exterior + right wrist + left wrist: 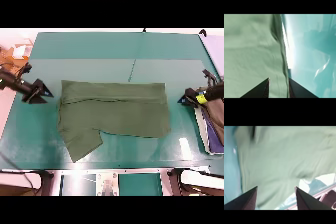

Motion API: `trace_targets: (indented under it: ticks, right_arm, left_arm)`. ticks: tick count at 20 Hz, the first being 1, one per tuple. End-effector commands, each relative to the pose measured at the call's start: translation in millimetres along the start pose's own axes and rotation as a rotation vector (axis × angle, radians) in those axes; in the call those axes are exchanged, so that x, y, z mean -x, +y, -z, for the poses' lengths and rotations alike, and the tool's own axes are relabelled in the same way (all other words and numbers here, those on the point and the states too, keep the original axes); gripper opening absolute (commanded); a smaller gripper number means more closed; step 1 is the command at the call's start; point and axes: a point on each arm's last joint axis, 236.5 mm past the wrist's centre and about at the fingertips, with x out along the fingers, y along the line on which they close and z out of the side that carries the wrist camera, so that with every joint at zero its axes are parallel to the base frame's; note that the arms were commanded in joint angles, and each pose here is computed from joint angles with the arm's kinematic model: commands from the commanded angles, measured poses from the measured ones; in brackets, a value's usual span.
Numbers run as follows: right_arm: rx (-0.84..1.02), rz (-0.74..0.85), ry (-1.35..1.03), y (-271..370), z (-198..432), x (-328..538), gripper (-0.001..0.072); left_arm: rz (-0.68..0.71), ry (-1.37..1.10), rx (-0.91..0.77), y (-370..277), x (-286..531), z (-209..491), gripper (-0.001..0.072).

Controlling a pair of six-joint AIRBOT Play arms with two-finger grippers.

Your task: Fold the shirts.

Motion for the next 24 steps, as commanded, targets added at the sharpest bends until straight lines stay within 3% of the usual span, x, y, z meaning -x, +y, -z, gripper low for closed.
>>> trace_targets:
  ticks: [1, 6, 8, 10, 13, 17, 21, 22, 23, 24]
  right_arm:
    - [-0.127, -0.056, -0.122, -5, 45, 4, 0.0290]
    - [-0.191, -0.251, -0.200, 29, 83, -8, 0.0290]
    - [-0.180, -0.279, -0.201, 34, 86, -11, 0.0290]
    - [-0.181, -0.277, -0.207, 33, 85, -11, 0.0290]
    - [-0.187, -0.282, -0.222, 34, 82, -10, 0.0290]
    - [-0.195, -0.296, -0.231, 37, 79, -8, 0.0291]
    - [-0.197, -0.294, -0.233, 36, 79, -8, 0.0293]
    - [-0.204, -0.294, -0.233, 35, 78, -8, 0.0298]
    - [-0.224, -0.294, -0.237, 33, 77, -7, 0.0348]
    - [-0.257, -0.297, -0.237, 29, 77, -5, 0.0378]
  left_arm:
    - [-0.050, -0.049, 0.067, 20, -16, 71, 0.0540]
    - [0.024, -0.036, 0.267, 37, -93, 150, 0.0556]
    - [0.106, -0.012, 0.327, 32, -117, 166, 0.0556]
    - [0.100, -0.007, 0.361, 40, -130, 175, 0.0556]
    - [0.104, -0.048, 0.401, 46, -140, 173, 0.0556]
    - [0.233, -0.183, 0.401, 27, -136, 136, 0.0555]
    - [0.311, -0.139, 0.348, 1, -142, 140, 0.0553]
    - [0.306, -0.114, 0.323, -4, -146, 146, 0.0497]
    - [0.312, -0.095, 0.292, -9, -148, 151, 0.0388]
    - [0.325, -0.082, 0.258, -14, -148, 155, 0.0166]
